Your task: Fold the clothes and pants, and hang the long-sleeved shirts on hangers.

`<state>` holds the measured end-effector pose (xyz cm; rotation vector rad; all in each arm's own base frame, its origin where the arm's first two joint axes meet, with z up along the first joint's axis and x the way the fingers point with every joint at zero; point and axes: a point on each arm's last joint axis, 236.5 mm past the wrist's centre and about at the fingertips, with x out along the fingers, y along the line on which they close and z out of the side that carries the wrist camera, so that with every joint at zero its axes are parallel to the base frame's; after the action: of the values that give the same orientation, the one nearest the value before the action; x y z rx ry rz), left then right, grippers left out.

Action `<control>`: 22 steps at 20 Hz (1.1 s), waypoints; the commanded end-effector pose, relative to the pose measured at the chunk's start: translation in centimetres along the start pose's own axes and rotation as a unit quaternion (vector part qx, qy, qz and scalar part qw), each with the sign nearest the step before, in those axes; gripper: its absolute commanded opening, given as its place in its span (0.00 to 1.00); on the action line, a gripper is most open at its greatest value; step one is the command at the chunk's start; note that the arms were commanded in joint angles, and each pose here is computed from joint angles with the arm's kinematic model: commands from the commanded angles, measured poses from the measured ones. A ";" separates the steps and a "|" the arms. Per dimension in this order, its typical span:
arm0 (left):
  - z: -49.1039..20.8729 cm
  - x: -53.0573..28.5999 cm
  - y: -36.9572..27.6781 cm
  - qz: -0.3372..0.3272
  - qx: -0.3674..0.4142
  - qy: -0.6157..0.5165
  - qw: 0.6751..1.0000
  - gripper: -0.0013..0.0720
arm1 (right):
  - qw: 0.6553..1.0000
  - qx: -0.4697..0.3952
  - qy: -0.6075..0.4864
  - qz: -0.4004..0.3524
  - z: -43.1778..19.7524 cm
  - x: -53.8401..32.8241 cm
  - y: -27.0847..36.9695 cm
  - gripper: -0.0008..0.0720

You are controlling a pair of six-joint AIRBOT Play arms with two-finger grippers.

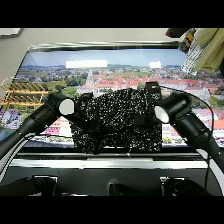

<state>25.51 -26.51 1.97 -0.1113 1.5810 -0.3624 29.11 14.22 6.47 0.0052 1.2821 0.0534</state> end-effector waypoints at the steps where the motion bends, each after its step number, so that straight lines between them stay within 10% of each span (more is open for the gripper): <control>1: 0.7 0.0 -0.8 -0.020 -0.004 -0.014 1.000 0.06 | 0.993 0.054 -0.012 0.105 1.4 -0.4 1.6 0.06; 11: 1.6 0.1 -1.2 -0.027 -0.005 -0.032 0.999 0.06 | 0.983 0.060 0.051 0.166 -2.2 3.4 2.7 0.06; 14: 2.1 -0.2 -0.6 -0.027 -0.014 -0.036 0.999 0.69 | 0.981 0.066 0.040 0.177 -1.6 3.3 3.2 0.06; 22: 3.5 -12.7 14.4 0.058 -0.051 -0.176 0.981 0.85 | 0.982 0.054 0.031 0.179 -1.3 3.3 3.2 0.06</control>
<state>31.21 -17.15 7.31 -0.1923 1.3533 -0.2661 28.66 17.45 3.06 0.3363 1.3372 0.2851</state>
